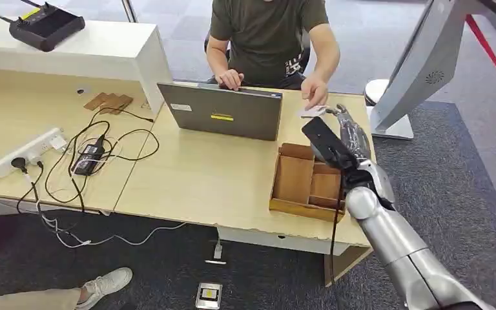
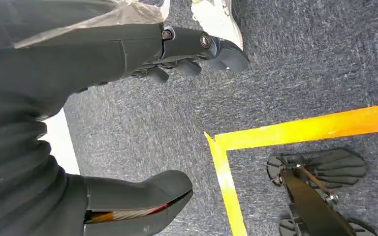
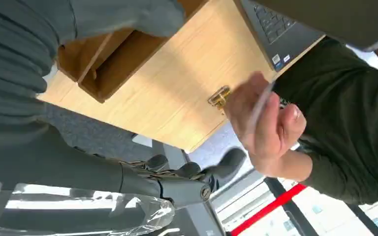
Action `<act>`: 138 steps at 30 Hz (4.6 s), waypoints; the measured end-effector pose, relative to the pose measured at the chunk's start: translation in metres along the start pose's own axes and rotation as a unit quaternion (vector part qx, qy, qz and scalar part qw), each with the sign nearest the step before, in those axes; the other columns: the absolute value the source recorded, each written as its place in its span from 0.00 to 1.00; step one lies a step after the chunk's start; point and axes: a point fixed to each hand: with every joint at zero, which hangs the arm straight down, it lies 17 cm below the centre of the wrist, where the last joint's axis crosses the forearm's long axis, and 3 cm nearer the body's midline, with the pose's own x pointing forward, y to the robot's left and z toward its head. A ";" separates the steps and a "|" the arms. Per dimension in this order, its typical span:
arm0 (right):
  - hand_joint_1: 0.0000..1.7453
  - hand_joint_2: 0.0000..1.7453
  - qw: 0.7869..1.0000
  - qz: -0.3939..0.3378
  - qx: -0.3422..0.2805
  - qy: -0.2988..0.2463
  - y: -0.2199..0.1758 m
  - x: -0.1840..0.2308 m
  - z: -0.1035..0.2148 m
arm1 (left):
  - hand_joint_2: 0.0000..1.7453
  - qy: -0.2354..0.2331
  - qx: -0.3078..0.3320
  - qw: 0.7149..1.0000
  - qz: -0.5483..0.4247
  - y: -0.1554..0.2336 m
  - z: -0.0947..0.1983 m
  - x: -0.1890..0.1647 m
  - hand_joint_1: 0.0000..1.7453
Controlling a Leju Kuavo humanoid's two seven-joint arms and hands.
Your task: Pass the card to the sensor for recognition and then transmit it.
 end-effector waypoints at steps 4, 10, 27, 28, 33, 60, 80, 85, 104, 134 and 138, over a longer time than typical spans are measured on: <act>0.00 1.00 0.999 0.011 -0.035 -0.007 -0.015 -0.002 0.003 | 1.00 -0.002 0.001 1.000 0.000 0.000 0.000 0.000 0.00; 0.00 1.00 0.996 0.052 -0.061 -0.037 -0.026 0.011 0.034 | 1.00 -0.011 0.003 1.000 0.009 0.000 0.001 -0.005 0.00; 0.00 1.00 0.991 0.076 0.020 -0.112 0.046 0.032 0.163 | 1.00 -0.014 0.017 0.999 0.043 0.007 0.004 -0.034 0.00; 0.00 1.00 0.990 0.086 0.026 -0.112 0.051 0.032 0.164 | 1.00 -0.014 0.018 0.999 0.045 0.007 0.004 -0.035 0.00; 0.00 1.00 0.986 0.121 0.052 -0.098 0.080 0.021 0.163 | 1.00 -0.011 0.020 0.999 0.049 0.008 0.004 -0.038 0.00; 0.00 1.00 0.975 0.210 0.058 0.033 0.131 -0.076 0.119 | 1.00 -0.002 0.026 0.998 0.065 0.009 0.004 -0.042 0.00; 0.00 1.00 0.977 0.204 0.032 0.048 0.118 -0.086 0.113 | 1.00 0.001 0.032 0.997 0.073 0.012 0.004 -0.044 0.00; 0.00 1.00 0.978 0.201 0.027 0.048 0.116 -0.085 0.113 | 1.00 0.001 0.033 0.997 0.073 0.012 0.004 -0.044 0.00; 0.00 1.00 0.979 0.197 0.017 0.051 0.112 -0.086 0.112 | 1.00 0.001 0.034 0.996 0.077 0.013 0.004 -0.044 0.00; 0.91 1.00 0.978 0.200 0.012 0.053 0.105 -0.086 0.112 | 1.00 0.002 0.037 0.996 0.085 0.013 0.004 -0.044 0.00; 0.89 1.00 0.978 0.202 0.013 0.046 0.106 -0.080 0.111 | 1.00 0.001 0.037 0.996 0.086 0.014 0.004 -0.044 0.00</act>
